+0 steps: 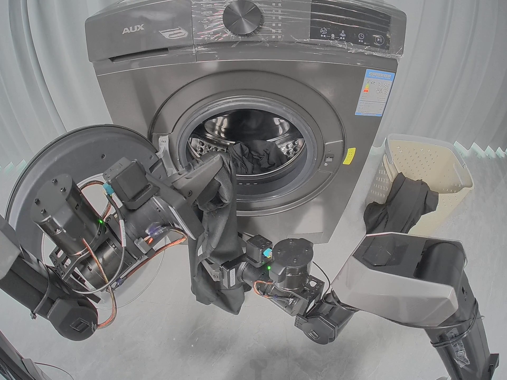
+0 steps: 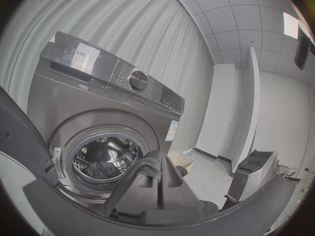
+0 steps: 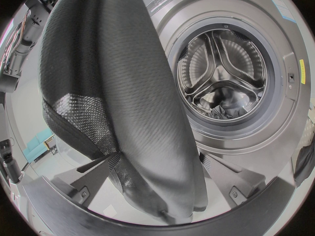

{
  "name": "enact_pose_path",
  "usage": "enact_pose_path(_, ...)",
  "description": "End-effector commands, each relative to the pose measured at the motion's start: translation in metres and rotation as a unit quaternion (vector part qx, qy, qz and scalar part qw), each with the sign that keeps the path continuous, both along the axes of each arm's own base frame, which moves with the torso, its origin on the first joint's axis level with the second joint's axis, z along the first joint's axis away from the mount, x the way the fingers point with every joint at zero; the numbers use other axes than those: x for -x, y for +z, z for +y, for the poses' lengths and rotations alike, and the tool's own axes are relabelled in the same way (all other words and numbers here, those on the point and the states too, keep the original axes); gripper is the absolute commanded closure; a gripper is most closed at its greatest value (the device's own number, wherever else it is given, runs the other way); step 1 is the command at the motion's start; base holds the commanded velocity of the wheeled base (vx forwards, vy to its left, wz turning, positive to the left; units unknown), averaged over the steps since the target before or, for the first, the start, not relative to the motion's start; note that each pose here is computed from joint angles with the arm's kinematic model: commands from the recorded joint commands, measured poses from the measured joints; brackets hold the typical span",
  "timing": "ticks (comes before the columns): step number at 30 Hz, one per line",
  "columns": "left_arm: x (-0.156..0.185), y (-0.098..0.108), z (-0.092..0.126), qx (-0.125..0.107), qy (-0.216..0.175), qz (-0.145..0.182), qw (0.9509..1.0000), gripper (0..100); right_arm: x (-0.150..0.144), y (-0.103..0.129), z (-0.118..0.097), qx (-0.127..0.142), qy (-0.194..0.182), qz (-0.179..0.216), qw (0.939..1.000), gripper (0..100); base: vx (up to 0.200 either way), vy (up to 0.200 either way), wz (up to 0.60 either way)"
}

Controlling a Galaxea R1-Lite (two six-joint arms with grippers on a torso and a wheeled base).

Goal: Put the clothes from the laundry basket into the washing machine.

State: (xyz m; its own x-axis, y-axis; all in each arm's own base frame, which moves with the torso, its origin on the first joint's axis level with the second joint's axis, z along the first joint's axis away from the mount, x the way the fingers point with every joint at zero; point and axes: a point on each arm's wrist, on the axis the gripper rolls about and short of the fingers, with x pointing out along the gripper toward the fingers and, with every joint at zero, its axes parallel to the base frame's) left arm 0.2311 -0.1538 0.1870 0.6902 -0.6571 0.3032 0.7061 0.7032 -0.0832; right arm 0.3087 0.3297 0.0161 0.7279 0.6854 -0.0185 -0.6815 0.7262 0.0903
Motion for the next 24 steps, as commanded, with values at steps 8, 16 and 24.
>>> enact_pose_path(8, 0.003, 0.001, -0.002, 0.002, -0.004, -0.001, 1.0000, 100, -0.020, -0.021, 0.009, -0.009, -0.026, -0.007, 0.9996, 0, 0.000, 0.000, 0.00)
enact_pose_path(16, 0.001, -0.005, 0.003, -0.003, 0.007, 0.011, 0.9999, 100, -0.026, -0.016, 0.001, -0.018, -0.045, -0.012, 0.9988, 100, 0.000, 0.000, 0.00)
enact_pose_path(24, -0.005, -0.032, 0.035, -0.037, 0.058, 0.061, 0.9958, 100, -0.047, 0.028, -0.030, -0.047, -0.104, -0.032, 0.9930, 100, 0.000, 0.000, 0.00)
